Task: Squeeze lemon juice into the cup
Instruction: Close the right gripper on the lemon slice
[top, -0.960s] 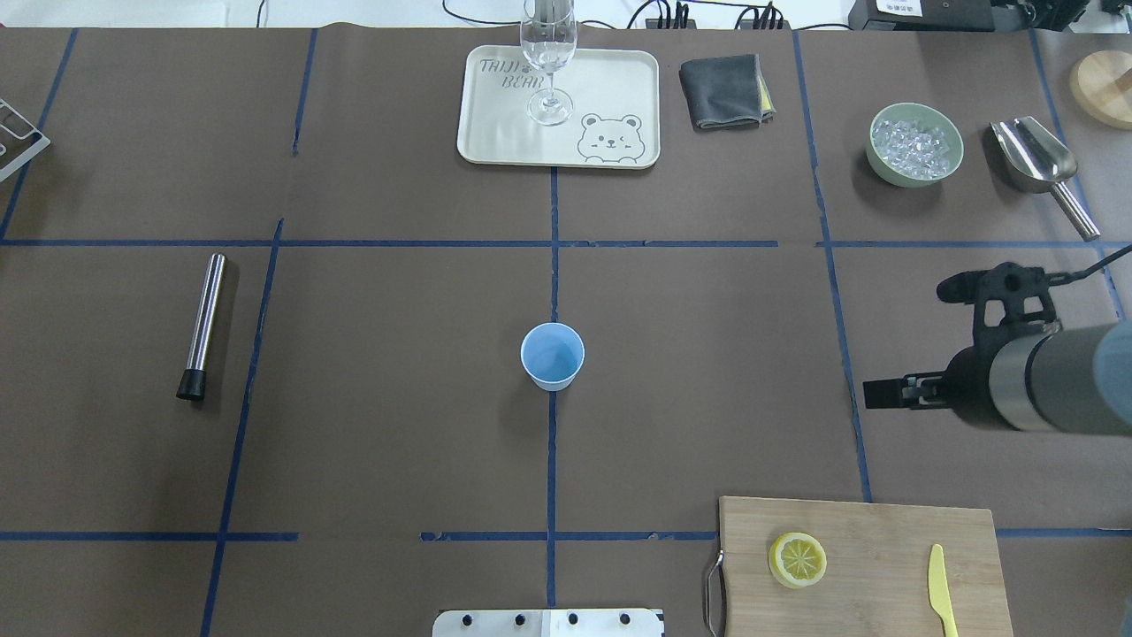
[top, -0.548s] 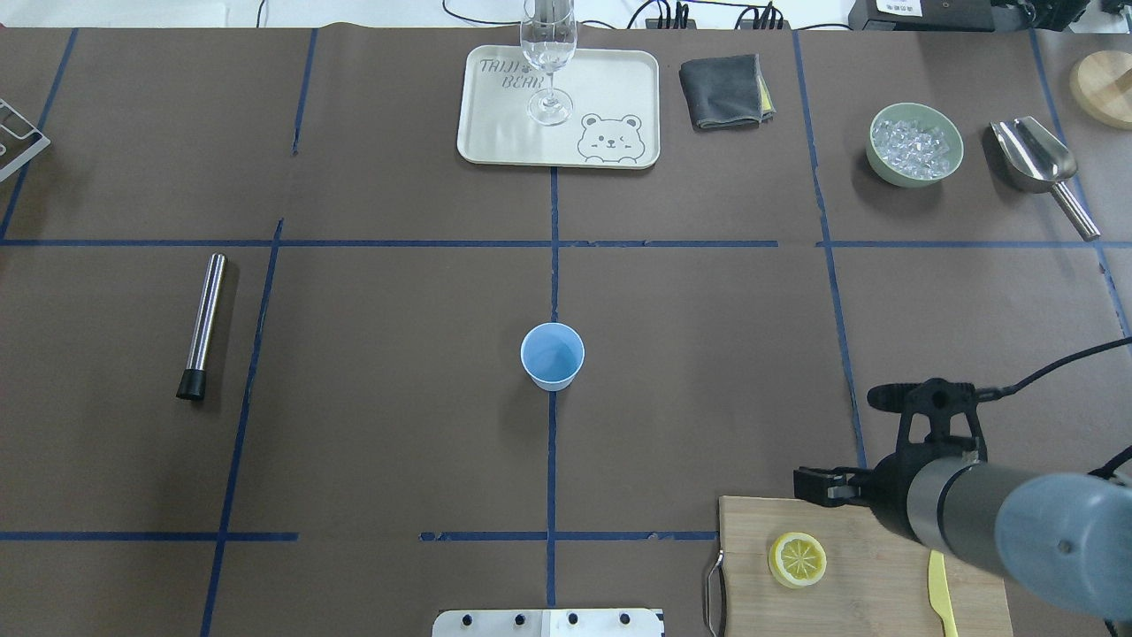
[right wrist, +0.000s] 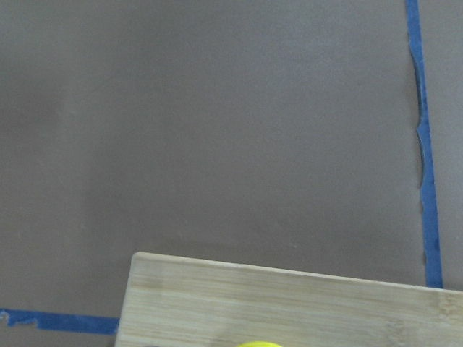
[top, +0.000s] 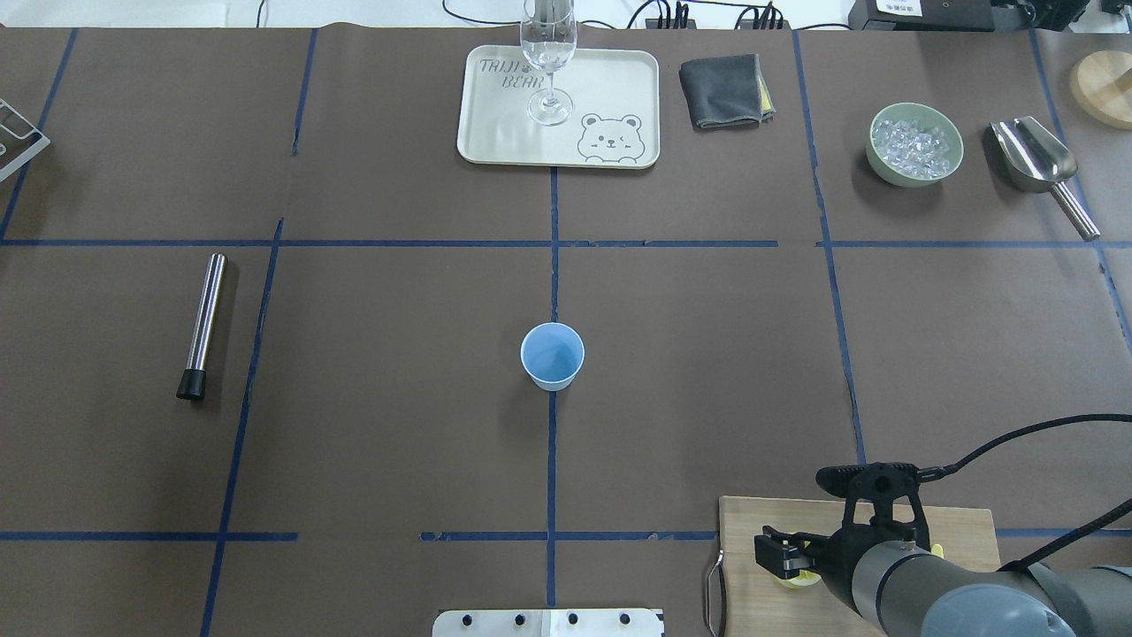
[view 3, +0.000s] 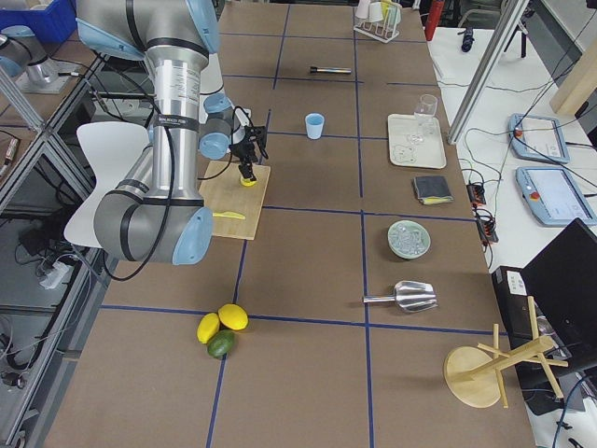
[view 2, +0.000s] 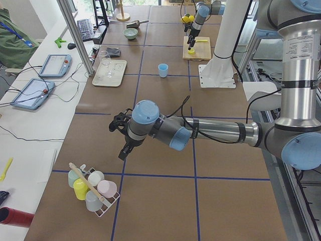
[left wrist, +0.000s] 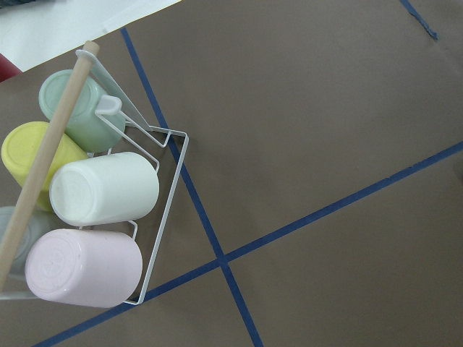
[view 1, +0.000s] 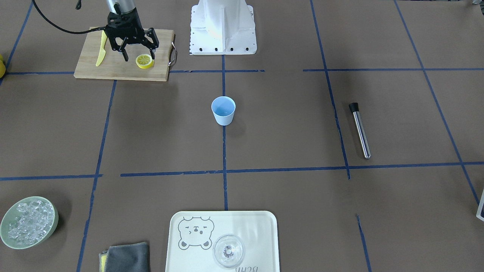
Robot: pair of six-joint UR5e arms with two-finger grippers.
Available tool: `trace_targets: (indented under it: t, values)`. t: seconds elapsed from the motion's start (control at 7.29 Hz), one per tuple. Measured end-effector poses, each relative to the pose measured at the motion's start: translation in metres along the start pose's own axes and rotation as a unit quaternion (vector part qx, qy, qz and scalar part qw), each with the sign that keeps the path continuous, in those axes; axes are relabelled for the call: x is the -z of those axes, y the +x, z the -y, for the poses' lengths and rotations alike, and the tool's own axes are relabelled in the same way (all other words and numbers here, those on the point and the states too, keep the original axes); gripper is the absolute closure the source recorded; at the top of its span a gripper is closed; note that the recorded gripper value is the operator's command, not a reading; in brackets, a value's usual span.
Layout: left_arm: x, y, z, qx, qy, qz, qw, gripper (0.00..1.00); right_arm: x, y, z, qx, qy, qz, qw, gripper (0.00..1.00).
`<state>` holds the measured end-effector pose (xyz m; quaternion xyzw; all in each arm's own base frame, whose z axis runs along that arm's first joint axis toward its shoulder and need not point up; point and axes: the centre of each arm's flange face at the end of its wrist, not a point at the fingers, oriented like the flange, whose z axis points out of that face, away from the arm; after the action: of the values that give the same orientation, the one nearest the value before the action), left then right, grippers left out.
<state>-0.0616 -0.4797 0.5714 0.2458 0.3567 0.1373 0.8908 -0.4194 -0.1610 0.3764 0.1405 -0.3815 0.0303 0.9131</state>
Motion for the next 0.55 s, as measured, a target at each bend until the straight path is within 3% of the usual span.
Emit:
trace_targets:
  t: [0.27, 0.55]
  values:
    - [0.0015, 0.0014, 0.0011, -0.001, 0.002, 0.000, 1.0000, 0.00, -0.0109, -0.0013, -0.0082, 0.005, -0.004, -0.006, 1.0000, 0.13]
    - [0.0018, 0.0017, 0.0012, -0.001, 0.002, 0.000, 1.0000, 0.00, -0.0149, -0.0012, -0.0137, 0.010, -0.007, -0.009, 0.9999, 0.13]
